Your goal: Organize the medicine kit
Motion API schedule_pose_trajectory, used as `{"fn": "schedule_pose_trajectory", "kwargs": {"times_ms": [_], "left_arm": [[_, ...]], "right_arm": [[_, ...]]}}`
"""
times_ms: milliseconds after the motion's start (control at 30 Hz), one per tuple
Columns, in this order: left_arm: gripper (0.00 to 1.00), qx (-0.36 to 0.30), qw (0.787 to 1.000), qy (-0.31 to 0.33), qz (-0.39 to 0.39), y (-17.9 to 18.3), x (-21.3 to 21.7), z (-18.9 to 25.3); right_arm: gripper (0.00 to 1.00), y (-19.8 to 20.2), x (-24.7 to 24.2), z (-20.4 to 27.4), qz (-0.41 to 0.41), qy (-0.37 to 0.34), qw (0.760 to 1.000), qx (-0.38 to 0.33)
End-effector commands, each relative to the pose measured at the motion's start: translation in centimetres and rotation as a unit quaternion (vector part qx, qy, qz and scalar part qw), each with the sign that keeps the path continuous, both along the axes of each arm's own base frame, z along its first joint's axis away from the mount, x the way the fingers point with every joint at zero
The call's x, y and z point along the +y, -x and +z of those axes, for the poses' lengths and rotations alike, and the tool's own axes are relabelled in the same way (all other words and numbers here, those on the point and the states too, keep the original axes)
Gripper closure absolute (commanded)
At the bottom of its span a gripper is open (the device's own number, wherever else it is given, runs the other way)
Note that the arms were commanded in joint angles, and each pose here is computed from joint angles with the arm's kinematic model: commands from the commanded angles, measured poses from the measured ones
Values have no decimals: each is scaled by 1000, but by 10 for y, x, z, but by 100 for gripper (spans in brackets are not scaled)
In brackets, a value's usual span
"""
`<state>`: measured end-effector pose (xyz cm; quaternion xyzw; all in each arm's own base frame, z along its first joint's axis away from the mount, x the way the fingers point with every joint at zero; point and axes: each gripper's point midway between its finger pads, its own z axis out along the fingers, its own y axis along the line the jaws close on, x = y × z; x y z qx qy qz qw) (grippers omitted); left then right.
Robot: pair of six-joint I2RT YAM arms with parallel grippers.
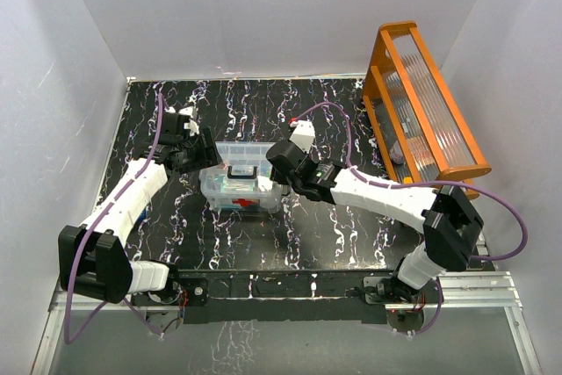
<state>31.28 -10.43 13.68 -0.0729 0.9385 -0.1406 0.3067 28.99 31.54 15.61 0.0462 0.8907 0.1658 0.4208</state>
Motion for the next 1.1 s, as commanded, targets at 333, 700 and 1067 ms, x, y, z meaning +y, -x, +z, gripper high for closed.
{"fn": "schedule_pose_trajectory", "kwargs": {"times_ms": [333, 700, 1067], "left_arm": [[16, 42, 999, -28, -15, 19, 7, 1], [7, -8, 999, -14, -45, 10, -2, 35], [7, -26, 998, -13, -64, 6, -5, 41]], "right_arm": [[9, -7, -23, 13, 15, -221, 975, -8], [2, -6, -12, -8, 58, -272, 960, 9], [2, -8, -12, -28, 64, -306, 949, 26]]}}
